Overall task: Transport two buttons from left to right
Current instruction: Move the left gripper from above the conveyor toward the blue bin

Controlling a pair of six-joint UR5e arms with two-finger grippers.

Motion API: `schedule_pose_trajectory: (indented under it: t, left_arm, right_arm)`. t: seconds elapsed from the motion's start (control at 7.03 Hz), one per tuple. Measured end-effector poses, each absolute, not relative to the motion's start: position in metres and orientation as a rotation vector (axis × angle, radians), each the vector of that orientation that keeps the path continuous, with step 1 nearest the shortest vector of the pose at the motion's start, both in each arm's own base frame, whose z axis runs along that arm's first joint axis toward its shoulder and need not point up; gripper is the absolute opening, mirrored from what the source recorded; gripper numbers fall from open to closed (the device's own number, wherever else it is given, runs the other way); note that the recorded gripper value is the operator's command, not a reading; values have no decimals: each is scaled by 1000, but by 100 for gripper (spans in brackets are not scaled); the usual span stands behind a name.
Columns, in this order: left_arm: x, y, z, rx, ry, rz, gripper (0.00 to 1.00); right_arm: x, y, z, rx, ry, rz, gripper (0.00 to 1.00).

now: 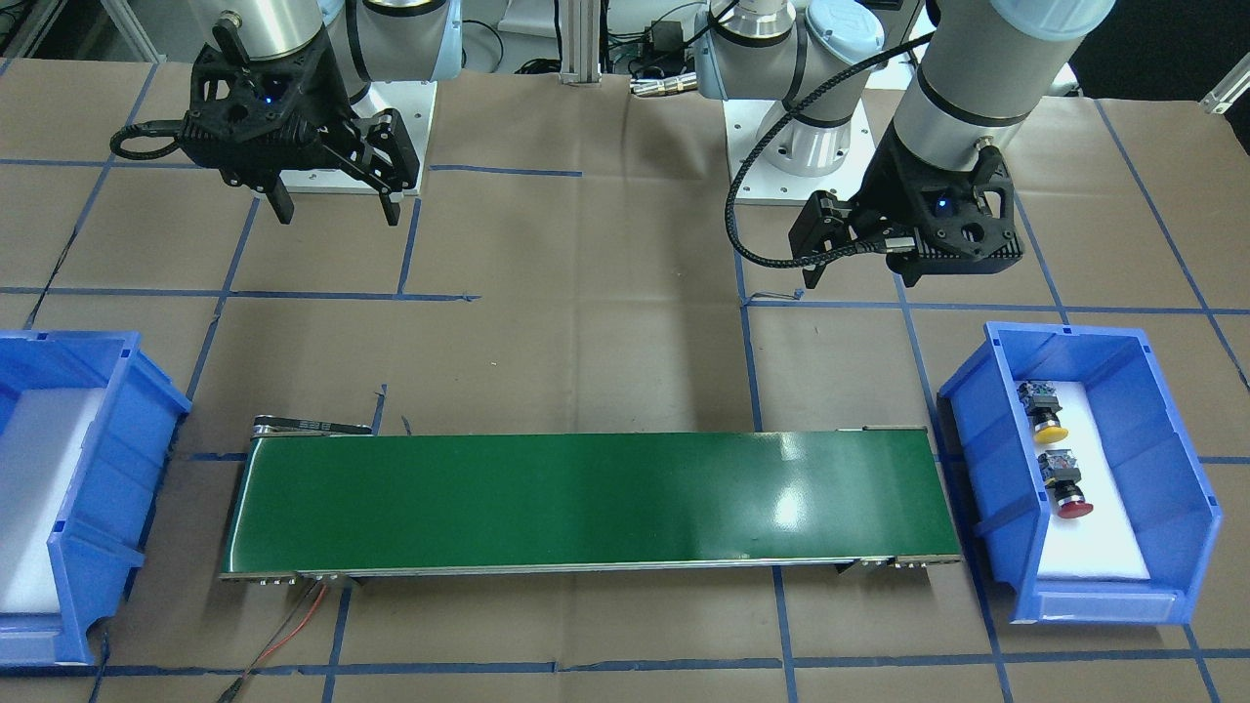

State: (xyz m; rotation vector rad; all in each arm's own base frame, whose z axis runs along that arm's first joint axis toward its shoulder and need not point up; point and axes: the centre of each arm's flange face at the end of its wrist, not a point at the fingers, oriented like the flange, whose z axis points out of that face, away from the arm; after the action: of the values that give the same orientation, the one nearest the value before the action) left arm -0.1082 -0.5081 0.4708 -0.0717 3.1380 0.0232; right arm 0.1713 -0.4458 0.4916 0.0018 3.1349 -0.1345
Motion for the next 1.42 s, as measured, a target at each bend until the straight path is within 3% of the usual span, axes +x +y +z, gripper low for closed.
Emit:
schedule_pose_trajectory:
  t: [1.0, 1.42]
  left_arm:
    - [161, -491, 408, 42, 3156, 78, 100]
    - [199, -500, 364, 45, 3140, 34, 100]
  right_arm:
    - [171, -447, 491, -1, 3140, -136, 100]
    - [170, -447, 491, -11, 3140, -137, 100]
